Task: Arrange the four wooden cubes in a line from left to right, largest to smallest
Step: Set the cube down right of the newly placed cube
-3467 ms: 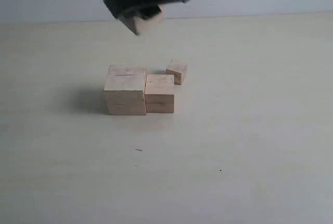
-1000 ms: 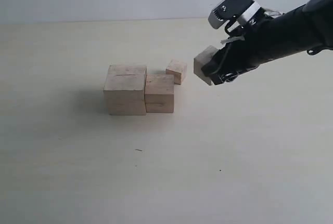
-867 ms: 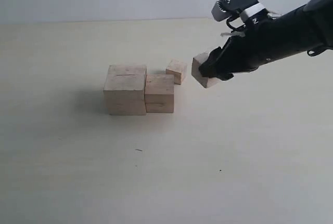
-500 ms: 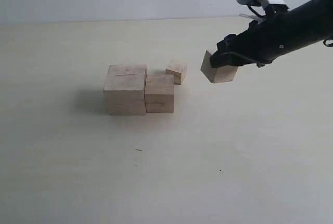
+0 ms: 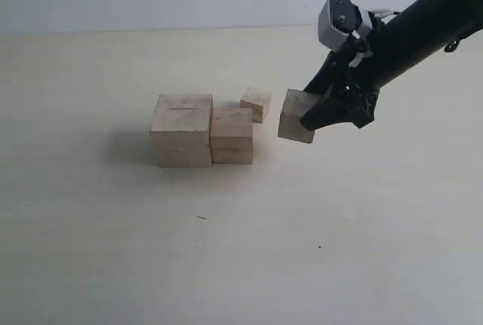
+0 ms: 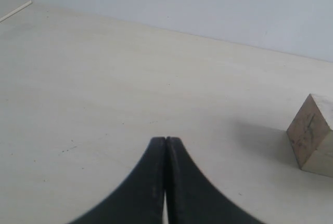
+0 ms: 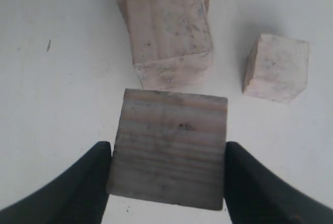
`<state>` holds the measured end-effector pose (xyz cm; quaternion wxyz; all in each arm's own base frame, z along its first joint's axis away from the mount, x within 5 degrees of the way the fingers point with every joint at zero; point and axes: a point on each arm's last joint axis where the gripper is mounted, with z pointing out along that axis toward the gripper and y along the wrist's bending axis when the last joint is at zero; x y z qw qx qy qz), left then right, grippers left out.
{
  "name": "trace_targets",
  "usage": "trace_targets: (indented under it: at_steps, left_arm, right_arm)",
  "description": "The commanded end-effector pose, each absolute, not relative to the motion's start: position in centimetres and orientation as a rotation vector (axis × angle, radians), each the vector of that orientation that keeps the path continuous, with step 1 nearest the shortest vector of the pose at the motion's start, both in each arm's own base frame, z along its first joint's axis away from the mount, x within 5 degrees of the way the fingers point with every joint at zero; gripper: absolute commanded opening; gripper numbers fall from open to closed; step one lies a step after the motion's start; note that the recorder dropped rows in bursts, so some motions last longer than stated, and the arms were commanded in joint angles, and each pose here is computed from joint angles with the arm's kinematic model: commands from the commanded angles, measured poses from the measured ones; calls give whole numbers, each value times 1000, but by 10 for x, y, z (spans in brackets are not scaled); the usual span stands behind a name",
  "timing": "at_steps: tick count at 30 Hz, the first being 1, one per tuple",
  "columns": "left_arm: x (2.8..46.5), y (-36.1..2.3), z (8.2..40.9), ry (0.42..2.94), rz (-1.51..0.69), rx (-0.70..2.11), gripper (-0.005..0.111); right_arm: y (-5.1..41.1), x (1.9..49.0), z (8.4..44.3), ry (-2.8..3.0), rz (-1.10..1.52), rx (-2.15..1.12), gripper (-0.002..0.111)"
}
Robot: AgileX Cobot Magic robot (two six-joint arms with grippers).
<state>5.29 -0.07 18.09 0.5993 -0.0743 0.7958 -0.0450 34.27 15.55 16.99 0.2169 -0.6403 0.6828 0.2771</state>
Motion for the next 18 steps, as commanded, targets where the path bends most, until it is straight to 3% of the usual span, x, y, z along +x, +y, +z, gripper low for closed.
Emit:
trace_targets:
  at_steps: [1,18]
  left_arm:
    - [53,-1,180,1841,-100,-172,0]
    - [53,-1,180,1841,-100,-172,0]
  right_arm:
    - [157,351,154,1752,700,-1864,0]
    - [187,350,118,1640,705,-1905,0]
